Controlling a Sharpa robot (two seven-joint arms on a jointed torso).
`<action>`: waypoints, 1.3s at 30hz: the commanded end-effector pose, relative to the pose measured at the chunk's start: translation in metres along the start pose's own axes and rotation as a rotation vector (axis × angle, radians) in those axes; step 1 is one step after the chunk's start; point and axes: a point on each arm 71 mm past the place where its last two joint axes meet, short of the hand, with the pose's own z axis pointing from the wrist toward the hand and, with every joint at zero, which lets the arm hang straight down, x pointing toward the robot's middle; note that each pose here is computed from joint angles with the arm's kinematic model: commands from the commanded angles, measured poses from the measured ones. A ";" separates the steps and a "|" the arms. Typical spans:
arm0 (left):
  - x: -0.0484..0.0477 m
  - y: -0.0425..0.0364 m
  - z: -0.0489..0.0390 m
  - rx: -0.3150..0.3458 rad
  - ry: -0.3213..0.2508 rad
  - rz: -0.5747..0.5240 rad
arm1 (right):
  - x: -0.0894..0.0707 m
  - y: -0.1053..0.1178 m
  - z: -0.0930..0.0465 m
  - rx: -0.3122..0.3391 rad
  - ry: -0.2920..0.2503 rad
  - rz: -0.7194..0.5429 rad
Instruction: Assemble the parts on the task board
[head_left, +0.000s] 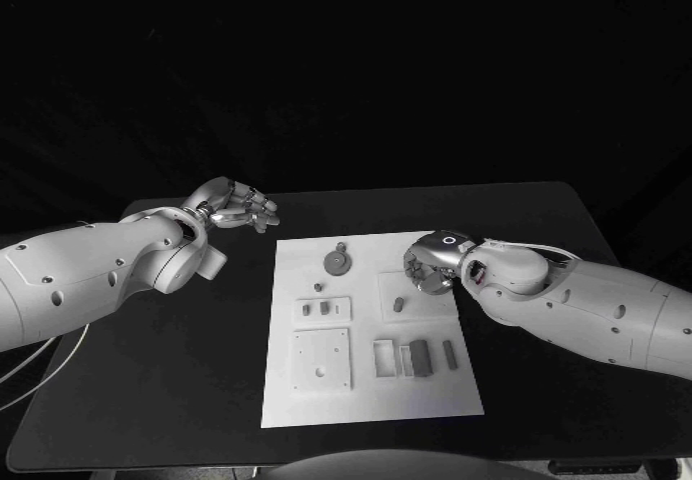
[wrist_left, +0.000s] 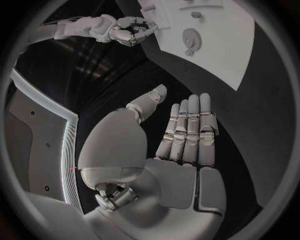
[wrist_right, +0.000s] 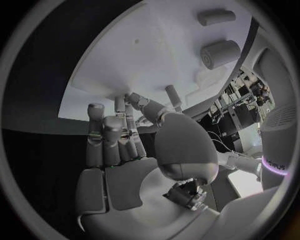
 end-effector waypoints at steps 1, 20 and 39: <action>-0.0004 -0.0012 0.0001 0.003 -0.012 -0.005 | 0.014 0.000 -0.002 0.015 0.069 -0.034; -0.0035 0.0008 0.0003 -0.003 -0.025 -0.001 | 0.007 0.005 -0.006 0.001 -0.016 -0.027; -0.0083 0.0050 -0.0016 -0.014 -0.035 0.002 | -0.008 0.006 -0.009 0.000 -0.064 -0.029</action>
